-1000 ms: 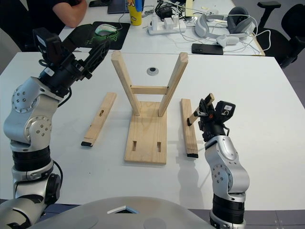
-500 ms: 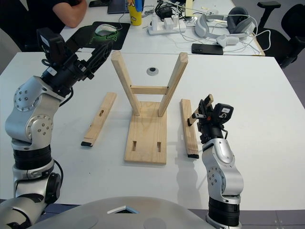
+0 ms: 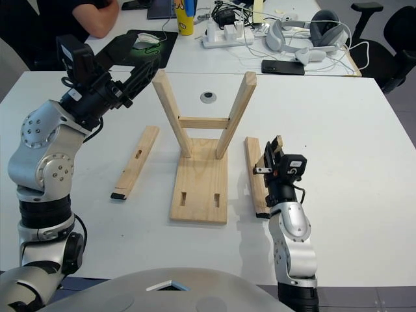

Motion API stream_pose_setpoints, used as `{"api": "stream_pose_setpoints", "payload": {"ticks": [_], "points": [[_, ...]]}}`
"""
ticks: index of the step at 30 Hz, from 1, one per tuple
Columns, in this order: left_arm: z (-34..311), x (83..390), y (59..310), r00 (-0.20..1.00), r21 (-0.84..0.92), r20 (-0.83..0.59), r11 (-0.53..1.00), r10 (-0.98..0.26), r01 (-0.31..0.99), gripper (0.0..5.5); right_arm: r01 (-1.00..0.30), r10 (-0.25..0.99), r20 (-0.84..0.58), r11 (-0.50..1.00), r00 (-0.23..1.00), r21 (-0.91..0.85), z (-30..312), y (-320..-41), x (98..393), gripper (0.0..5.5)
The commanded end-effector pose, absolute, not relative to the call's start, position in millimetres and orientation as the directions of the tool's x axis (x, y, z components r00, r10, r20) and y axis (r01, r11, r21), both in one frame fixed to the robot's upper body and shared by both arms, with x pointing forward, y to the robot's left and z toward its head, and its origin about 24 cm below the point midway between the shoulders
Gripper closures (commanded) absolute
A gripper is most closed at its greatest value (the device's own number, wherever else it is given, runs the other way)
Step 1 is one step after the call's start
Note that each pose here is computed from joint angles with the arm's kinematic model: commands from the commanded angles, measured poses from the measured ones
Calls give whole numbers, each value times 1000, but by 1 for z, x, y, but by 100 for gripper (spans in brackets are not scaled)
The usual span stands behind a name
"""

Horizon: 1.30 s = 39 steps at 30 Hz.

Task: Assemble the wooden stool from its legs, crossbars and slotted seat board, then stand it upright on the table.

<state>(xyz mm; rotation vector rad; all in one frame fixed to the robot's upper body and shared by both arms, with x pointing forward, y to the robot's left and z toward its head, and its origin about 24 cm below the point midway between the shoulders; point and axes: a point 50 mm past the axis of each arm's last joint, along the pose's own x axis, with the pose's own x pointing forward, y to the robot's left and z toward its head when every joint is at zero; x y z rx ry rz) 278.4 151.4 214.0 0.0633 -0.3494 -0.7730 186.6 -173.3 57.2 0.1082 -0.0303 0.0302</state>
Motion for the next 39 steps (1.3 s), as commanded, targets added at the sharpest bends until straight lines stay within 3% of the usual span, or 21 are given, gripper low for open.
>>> {"api": "stream_pose_setpoints", "payload": {"ticks": [1,15,30,39], "points": [[218,281,149,643,191,273,695,-716,693,243,7,12,-183,995,983,102,14,-175,162,508],[218,280,150,649,190,277,703,-708,686,243,-32,57,-230,993,971,113,8,-172,178,508],[220,282,150,647,201,280,702,-710,683,243,-67,86,-225,993,971,93,-8,-176,150,508],[221,284,149,635,208,277,690,-722,694,243,-69,83,-219,995,972,71,-8,-173,155,508]]}}
